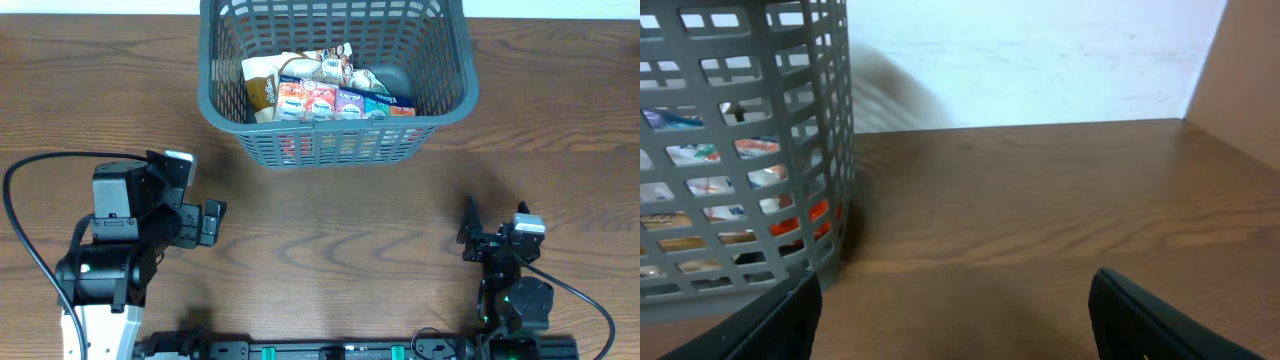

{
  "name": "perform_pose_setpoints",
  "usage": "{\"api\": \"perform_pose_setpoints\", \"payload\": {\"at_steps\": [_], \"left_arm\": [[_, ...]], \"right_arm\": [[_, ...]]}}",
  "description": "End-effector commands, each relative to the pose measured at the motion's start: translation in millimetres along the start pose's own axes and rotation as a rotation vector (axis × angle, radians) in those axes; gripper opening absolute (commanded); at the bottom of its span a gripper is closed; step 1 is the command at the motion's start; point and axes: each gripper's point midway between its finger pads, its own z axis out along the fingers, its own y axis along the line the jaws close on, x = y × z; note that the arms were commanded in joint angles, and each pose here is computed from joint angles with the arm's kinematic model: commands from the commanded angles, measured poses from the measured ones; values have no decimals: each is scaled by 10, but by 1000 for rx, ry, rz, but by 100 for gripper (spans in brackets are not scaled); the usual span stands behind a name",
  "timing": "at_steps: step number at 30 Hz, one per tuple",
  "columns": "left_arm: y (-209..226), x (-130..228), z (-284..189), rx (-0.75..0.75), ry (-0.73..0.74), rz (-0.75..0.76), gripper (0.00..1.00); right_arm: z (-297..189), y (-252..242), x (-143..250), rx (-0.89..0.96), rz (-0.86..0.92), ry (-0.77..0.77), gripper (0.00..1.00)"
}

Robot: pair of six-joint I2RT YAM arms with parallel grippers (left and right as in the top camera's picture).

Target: Pack container

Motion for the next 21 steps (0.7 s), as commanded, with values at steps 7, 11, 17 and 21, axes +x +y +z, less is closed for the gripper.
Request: {"api": "perform_pose_setpoints", "payload": {"at_steps": [7, 11, 17, 21], "left_arm": [[15, 0, 2, -10, 1, -10, 99], [15, 0, 2, -10, 1, -10, 99], [15, 0, 2, -10, 1, -10, 98], [15, 0, 2, -10, 1, -10, 99]], "right_arm": [[0, -4, 19, 3, 5, -2, 99], [0, 7, 19, -3, 6, -2, 99], [0, 7, 19, -3, 6, -2, 99], [0, 7, 19, -3, 6, -2, 99]]}}
